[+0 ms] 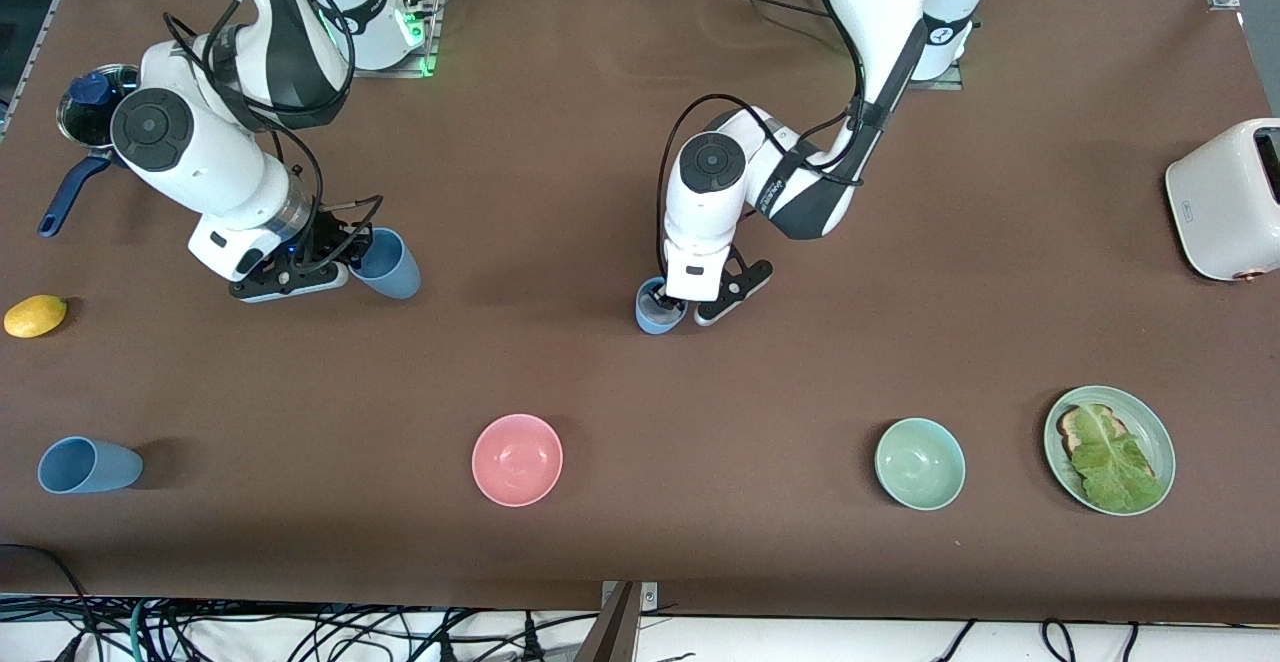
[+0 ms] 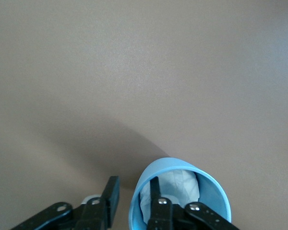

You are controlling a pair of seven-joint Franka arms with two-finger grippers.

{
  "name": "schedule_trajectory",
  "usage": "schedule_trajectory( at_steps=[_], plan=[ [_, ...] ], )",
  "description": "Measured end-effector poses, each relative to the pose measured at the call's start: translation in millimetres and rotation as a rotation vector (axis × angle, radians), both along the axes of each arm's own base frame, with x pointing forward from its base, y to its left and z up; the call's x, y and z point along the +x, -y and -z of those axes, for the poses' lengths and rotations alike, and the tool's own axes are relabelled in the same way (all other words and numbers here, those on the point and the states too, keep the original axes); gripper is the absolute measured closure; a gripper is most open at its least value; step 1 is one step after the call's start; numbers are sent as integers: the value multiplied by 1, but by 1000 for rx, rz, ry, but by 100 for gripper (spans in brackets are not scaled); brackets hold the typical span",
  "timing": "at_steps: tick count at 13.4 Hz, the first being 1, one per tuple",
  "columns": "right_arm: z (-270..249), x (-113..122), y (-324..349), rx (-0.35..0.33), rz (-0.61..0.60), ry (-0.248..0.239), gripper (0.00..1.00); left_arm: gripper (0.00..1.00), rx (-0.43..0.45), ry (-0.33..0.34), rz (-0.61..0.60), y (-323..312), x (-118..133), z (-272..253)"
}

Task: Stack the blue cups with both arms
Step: 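Grasp the standing blue cup with the right gripper and lift it, then set the tissue cup down with the left gripper while the right gripper carries the cup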

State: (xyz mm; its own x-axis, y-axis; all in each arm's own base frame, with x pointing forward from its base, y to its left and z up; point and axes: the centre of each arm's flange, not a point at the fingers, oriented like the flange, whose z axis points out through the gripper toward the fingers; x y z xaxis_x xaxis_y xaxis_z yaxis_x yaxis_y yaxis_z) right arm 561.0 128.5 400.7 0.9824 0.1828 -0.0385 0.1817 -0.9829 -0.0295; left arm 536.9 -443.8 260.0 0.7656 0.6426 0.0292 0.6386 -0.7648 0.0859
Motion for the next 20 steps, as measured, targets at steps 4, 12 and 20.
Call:
schedule_trajectory(
  at_steps=[4,12,20],
  plan=[
    [-39,10,-3,-2,-3,-17,96,58,-3,1,-5,2,-1,-1],
    [-90,12,-16,-9,-19,-54,96,58,-47,30,-55,16,2,-26],
    [-102,1,-102,-24,96,-46,96,59,-10,15,-34,-7,9,-77]
  ],
)
